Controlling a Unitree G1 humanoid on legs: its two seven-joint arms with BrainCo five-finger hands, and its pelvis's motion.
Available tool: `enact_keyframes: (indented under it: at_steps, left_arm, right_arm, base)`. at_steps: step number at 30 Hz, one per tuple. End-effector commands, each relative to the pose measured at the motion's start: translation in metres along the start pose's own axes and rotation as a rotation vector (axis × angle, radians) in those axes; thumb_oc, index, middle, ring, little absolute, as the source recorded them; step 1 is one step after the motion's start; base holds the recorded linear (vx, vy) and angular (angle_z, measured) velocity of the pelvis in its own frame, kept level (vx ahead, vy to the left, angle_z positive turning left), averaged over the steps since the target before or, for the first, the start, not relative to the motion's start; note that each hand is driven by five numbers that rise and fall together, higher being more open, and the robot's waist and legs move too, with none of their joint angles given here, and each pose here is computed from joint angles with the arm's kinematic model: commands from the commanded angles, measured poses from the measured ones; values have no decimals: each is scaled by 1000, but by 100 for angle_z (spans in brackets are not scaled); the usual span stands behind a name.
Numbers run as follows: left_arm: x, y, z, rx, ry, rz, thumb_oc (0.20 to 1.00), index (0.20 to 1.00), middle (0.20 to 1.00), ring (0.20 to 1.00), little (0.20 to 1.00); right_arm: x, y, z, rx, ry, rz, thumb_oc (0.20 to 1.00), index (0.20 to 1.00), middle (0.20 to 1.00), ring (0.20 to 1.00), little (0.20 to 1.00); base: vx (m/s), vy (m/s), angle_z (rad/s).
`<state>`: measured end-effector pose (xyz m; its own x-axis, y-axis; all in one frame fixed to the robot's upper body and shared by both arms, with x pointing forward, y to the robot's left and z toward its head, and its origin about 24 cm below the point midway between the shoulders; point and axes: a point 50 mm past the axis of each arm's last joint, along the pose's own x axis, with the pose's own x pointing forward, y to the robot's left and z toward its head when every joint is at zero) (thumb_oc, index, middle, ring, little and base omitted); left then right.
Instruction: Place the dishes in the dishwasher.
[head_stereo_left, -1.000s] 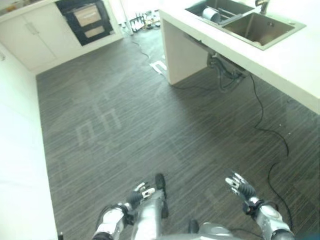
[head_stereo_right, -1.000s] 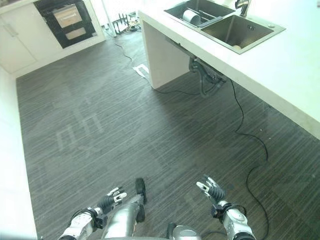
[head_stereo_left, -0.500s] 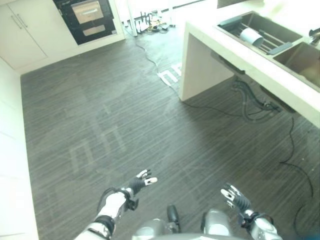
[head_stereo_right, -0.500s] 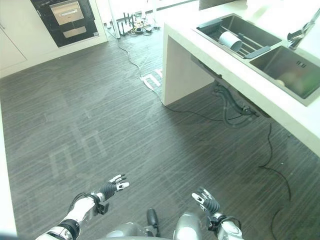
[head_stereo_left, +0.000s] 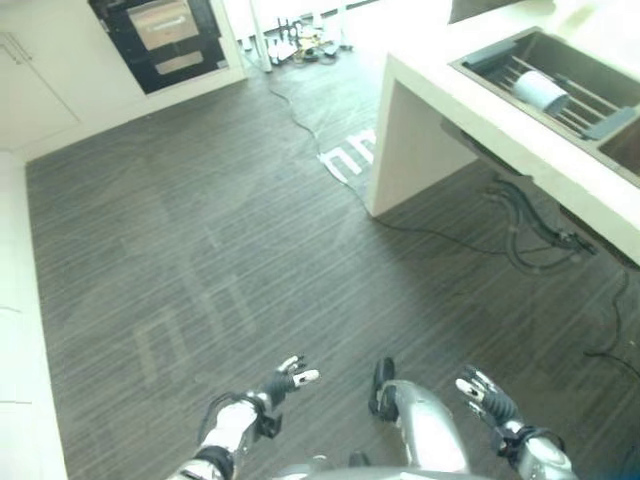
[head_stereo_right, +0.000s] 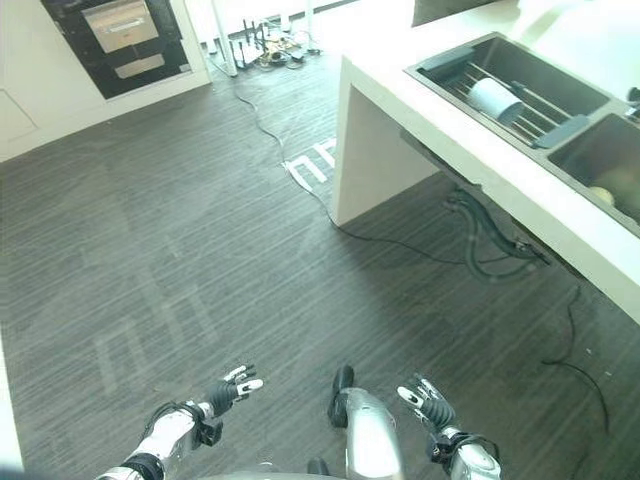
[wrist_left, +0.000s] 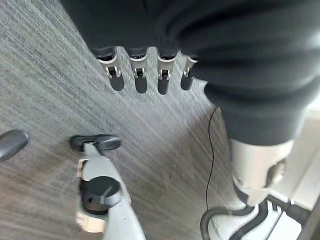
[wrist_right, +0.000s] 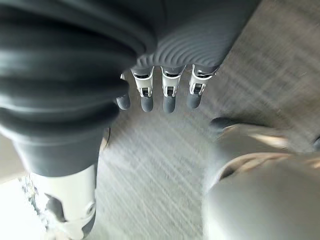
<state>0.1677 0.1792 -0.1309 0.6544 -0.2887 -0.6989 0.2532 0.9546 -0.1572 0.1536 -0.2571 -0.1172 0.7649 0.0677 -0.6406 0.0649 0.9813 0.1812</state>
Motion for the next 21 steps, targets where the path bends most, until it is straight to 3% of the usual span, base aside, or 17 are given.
enact_keyframes:
  at_steps: [1,11,18,21]
  left_arm:
    - [4,5,22,56,-77,-11,1000,1000,1000,1000,1000]
    - [4,5,27,32,-100,-17,1000,1000,1000,1000,1000]
    - [4,4,26,-3,-109,-33,1000,1000,1000,1000,1000]
    - [1,1,18,79,-83,-65,1000,1000,1000,1000,1000]
  right_arm:
    - [8,7,17,-31,-68,32,1000,1000,1000,1000,1000]
    - [6,-4,18,-51,-25,-3,1000,1000,1000,1000,1000]
    - [3,-4,5,-23,17,-7,1000,1000,1000,1000,1000]
    - [-1,-9,-3,-11,51,-25,1000,1000,1000,1000,1000]
  base:
    - [219,-225,-39]
    - [222,-294,-45]
    - [295,139,-70]
    - [287,116,-111]
